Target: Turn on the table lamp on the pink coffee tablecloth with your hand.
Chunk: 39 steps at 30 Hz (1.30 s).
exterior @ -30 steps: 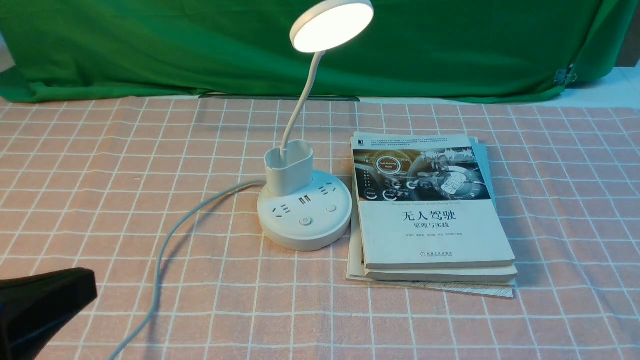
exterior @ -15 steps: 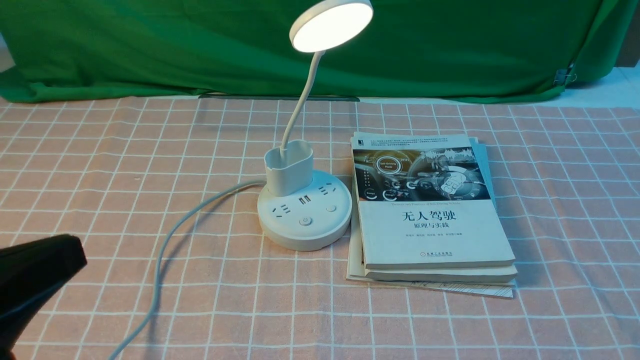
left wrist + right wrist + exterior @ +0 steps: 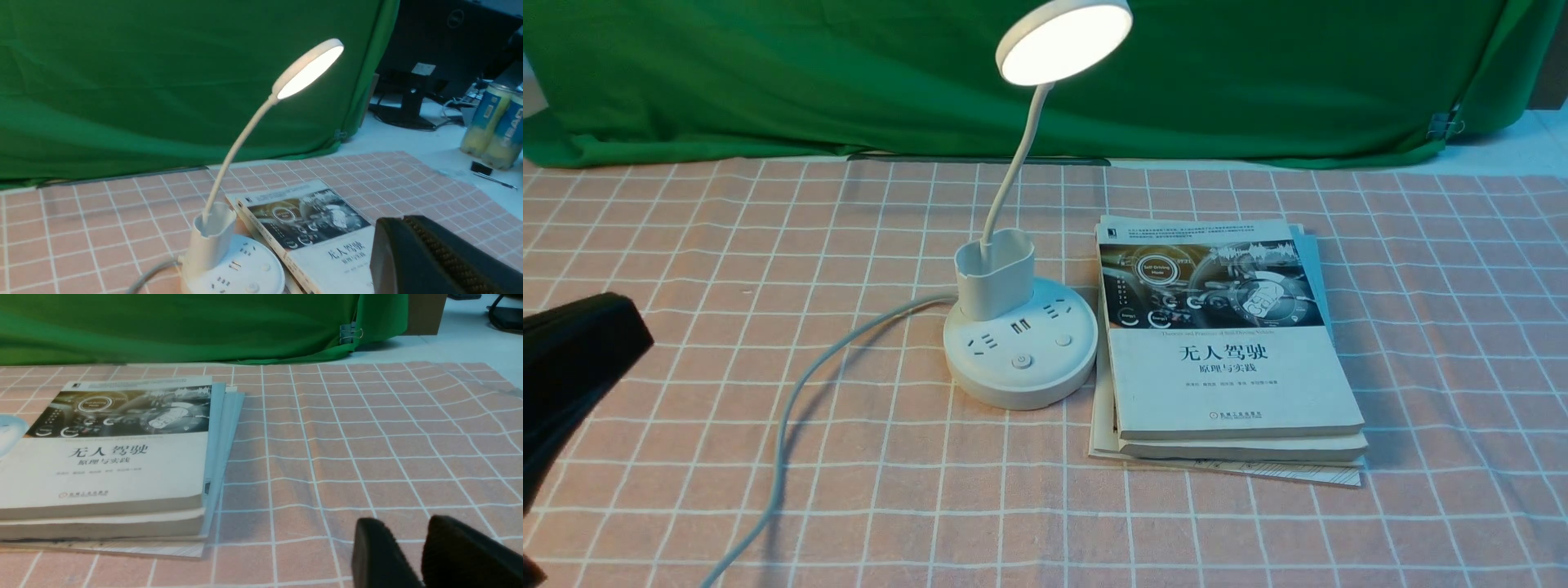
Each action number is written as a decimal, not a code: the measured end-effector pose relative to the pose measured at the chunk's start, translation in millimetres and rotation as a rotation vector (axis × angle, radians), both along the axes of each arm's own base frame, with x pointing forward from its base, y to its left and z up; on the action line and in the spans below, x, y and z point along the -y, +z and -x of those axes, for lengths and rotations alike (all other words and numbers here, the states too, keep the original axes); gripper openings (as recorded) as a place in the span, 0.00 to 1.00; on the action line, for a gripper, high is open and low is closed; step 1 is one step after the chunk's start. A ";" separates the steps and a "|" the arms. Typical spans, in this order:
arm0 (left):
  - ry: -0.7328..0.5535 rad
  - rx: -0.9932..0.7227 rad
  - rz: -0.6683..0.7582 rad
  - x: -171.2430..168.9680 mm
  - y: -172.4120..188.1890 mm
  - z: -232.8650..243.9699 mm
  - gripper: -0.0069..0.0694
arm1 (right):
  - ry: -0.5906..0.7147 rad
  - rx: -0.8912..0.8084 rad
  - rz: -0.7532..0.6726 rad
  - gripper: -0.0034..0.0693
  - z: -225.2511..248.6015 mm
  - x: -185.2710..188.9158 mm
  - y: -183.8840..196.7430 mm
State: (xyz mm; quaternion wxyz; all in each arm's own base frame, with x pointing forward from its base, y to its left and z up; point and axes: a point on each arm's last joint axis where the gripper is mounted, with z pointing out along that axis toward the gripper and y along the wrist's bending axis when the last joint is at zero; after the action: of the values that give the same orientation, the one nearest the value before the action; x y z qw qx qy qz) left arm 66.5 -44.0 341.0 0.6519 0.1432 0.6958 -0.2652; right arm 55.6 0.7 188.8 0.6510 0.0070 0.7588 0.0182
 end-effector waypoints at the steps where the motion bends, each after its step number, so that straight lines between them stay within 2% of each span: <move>1: 0.020 0.019 -0.009 -1.0 -0.5 -1.3 0.11 | 0.000 0.000 0.000 0.38 0.0 0.0 0.0; 5: 0.126 0.109 -0.008 -8.7 -4.7 -3.8 0.11 | 0.000 0.000 0.000 0.38 0.0 0.0 0.0; 10: 0.426 0.221 -0.024 -32.5 -35.0 -0.3 0.11 | 0.000 0.000 0.000 0.38 0.0 0.0 0.0; 15: 0.638 0.205 -0.067 -46.4 -71.1 9.1 0.11 | 0.000 0.000 0.000 0.38 0.0 0.0 0.0; 19: 0.725 0.178 -0.046 -50.7 -91.3 15.1 0.11 | 0.000 0.001 0.000 0.38 0.0 0.0 0.1; 22: 0.734 0.132 -0.038 -51.3 -106.9 14.7 0.11 | 0.000 0.001 0.000 0.38 0.0 0.0 0.1; 26: 0.676 0.024 -0.035 -48.7 -134.7 10.0 0.11 | 0.000 0.001 0.000 0.38 0.0 0.0 0.1; 32: 0.573 -0.016 -0.039 -43.0 -140.2 9.9 0.11 | 0.000 0.001 0.000 0.38 0.0 0.0 0.1; 39: 0.544 -0.109 -0.056 -41.3 -148.7 10.7 0.11 | 0.000 0.001 0.000 0.38 0.0 0.0 0.1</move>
State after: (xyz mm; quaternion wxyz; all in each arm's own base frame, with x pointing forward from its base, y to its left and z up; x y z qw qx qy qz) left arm 55.8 -2.7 192.3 0.6565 -0.0455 0.7498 -0.0687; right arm 55.6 0.7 188.9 0.6514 0.0070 0.7585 0.0182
